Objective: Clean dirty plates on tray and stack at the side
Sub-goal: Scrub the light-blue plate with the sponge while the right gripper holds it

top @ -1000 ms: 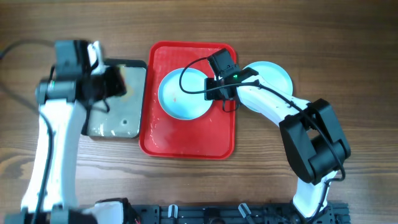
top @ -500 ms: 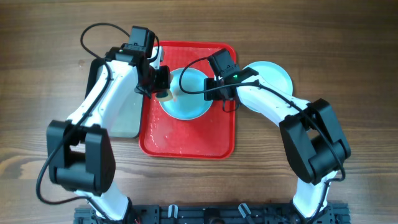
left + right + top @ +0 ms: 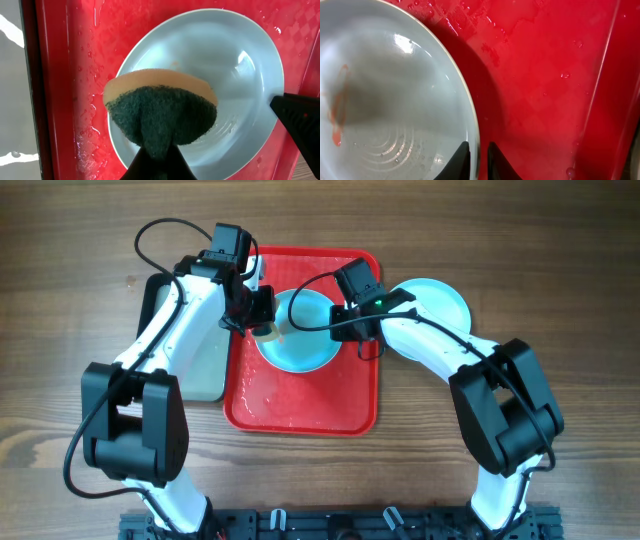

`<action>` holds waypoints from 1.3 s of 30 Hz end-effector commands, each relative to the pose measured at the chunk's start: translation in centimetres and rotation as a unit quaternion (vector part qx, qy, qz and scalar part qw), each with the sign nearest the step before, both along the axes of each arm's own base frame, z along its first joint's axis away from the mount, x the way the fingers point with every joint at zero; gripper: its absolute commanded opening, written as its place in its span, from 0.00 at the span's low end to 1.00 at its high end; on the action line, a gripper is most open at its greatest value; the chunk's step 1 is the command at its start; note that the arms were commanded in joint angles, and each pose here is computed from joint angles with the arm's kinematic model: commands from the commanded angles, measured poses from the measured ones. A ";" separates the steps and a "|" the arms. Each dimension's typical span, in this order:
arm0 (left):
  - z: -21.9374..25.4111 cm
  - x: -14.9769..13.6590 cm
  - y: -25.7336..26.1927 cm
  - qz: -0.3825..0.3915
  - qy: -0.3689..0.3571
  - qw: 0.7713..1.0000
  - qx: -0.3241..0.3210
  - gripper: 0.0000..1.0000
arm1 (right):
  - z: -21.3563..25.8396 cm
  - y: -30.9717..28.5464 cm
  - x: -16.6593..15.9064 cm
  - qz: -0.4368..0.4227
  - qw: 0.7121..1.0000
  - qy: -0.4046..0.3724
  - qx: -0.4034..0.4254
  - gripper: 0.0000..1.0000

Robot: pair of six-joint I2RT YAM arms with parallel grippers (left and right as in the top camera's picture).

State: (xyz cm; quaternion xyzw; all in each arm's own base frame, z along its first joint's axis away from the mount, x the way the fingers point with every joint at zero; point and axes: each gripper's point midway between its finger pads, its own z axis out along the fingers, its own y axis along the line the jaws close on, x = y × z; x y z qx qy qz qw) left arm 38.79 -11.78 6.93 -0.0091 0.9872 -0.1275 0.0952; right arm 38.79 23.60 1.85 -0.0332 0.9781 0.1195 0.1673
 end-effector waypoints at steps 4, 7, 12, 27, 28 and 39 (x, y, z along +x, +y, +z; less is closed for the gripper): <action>-1.8 -0.5 0.0 -0.009 0.003 1.000 -0.001 0.04 | 1.4 0.0 0.3 -0.001 1.000 -0.015 0.007 0.14; -2.4 -0.7 0.1 -0.009 0.003 1.000 -0.002 0.04 | 1.4 0.0 0.3 -0.001 1.000 -0.014 0.007 0.14; -3.3 -0.8 0.1 -0.009 -0.003 1.000 -0.003 0.04 | 1.4 0.0 0.3 -0.001 1.000 -0.014 0.007 0.10; -4.6 -0.4 0.0 -0.009 -0.024 1.000 -0.007 0.04 | 1.3 0.0 0.2 -0.002 1.000 -0.012 0.007 0.13; -4.6 -0.4 0.0 -0.009 -0.025 1.000 -0.007 0.04 | 1.3 0.0 0.2 -0.002 1.000 -0.011 0.008 0.13; -4.9 -0.5 0.0 -0.009 -0.023 1.000 -0.007 0.04 | 1.2 -0.1 0.0 -0.002 1.000 -0.008 0.006 0.04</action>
